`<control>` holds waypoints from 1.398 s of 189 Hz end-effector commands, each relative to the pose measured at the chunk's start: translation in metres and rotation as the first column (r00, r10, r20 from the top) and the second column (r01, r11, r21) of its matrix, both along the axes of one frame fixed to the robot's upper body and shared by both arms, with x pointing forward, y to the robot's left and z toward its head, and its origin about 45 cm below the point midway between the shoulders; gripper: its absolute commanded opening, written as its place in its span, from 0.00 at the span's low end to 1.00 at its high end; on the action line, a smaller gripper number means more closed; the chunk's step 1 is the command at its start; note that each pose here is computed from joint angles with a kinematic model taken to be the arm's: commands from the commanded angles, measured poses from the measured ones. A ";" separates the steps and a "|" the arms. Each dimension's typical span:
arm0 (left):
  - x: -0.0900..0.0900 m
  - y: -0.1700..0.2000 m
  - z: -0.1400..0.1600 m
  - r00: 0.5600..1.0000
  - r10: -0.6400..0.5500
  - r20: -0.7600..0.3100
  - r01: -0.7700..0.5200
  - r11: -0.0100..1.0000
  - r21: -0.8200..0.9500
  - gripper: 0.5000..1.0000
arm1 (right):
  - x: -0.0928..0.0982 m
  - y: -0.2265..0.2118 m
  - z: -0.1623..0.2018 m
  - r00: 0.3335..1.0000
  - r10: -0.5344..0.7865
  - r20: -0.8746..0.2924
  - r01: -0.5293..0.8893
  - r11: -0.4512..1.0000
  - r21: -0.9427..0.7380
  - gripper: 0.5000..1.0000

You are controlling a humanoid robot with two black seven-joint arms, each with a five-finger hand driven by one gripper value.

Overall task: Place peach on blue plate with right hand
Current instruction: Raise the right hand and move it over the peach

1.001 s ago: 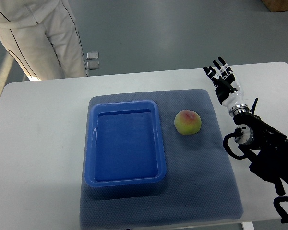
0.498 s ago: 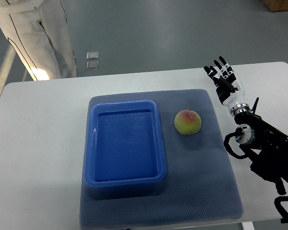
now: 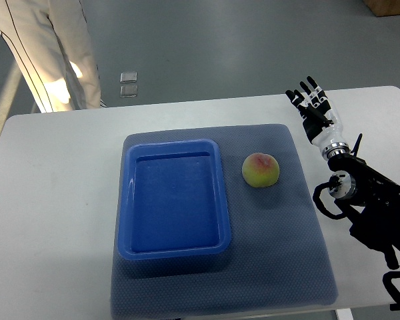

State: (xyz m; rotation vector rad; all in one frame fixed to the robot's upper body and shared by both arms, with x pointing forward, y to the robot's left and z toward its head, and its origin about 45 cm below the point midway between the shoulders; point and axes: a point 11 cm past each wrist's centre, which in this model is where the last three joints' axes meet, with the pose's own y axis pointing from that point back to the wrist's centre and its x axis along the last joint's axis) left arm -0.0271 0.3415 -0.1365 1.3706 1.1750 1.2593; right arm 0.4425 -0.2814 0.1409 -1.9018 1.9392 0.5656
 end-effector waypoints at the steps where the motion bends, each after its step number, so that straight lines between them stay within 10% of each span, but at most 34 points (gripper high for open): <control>1: 0.000 0.000 0.000 1.000 0.000 0.000 0.000 1.000 0.000 1.00 | 0.001 0.001 0.002 1.000 0.002 0.004 -0.002 1.000 0.002 0.86; 62: 0.000 0.000 0.000 1.000 0.000 0.000 0.000 1.000 0.000 1.00 | 0.008 -0.019 0.019 1.000 -0.021 0.010 0.021 0.996 -0.089 0.86; 140: 0.000 0.000 0.000 1.000 0.001 0.000 -0.001 1.000 0.000 1.00 | 0.017 -0.034 0.076 0.966 0.252 0.050 -0.162 0.749 -0.643 0.86; 190: 0.000 0.000 0.000 1.000 0.001 0.000 -0.001 1.000 0.000 1.00 | 0.011 -0.019 0.122 0.760 0.624 -0.181 -0.289 0.074 -0.955 0.86; 264: 0.000 0.000 0.000 1.000 0.001 0.000 -0.001 1.000 0.000 1.00 | -0.010 0.034 0.143 0.470 0.681 -0.561 -0.142 -0.570 -0.810 0.86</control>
